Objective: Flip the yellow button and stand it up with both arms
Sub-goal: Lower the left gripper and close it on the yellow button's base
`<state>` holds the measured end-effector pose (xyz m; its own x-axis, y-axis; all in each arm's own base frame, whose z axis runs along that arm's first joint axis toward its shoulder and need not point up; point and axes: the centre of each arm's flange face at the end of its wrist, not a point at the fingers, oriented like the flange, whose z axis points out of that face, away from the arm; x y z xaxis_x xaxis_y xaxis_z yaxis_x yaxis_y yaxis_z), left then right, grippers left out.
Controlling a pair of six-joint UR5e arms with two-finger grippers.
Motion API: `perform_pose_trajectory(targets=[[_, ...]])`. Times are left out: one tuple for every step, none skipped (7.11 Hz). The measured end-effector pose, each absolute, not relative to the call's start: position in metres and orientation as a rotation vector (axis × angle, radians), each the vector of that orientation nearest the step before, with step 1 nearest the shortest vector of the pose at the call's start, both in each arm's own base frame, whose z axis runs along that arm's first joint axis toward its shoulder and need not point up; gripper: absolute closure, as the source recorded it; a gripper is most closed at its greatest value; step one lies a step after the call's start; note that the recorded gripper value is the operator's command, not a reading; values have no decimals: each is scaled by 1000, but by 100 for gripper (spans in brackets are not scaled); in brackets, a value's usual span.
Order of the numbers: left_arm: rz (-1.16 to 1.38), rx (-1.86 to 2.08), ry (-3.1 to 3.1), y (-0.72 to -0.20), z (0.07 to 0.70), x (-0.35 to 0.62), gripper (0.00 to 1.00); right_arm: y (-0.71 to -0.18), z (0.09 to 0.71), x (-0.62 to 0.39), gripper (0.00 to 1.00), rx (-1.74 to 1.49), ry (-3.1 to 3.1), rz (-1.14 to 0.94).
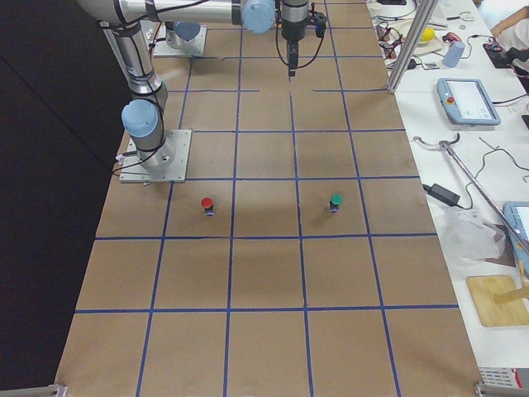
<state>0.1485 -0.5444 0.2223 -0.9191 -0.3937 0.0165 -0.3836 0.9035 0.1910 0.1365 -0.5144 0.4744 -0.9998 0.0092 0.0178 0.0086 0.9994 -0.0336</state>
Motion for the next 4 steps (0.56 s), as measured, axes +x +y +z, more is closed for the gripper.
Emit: perform_pose_trajectory(targets=[[-292,616,-3010,-543,221,148,20,-514,474,137,0,-14,-3123,51],[-293,613,-3011,-542,223,148,20,-514,474,137,0,-14,-3124,50],[-290,609,-3013,-540,226,148,20,-514,474,137,0,-13,-3124,50],[-286,607,-3014,-540,229,148,20,-514,474,136,0,-12,-3123,50]])
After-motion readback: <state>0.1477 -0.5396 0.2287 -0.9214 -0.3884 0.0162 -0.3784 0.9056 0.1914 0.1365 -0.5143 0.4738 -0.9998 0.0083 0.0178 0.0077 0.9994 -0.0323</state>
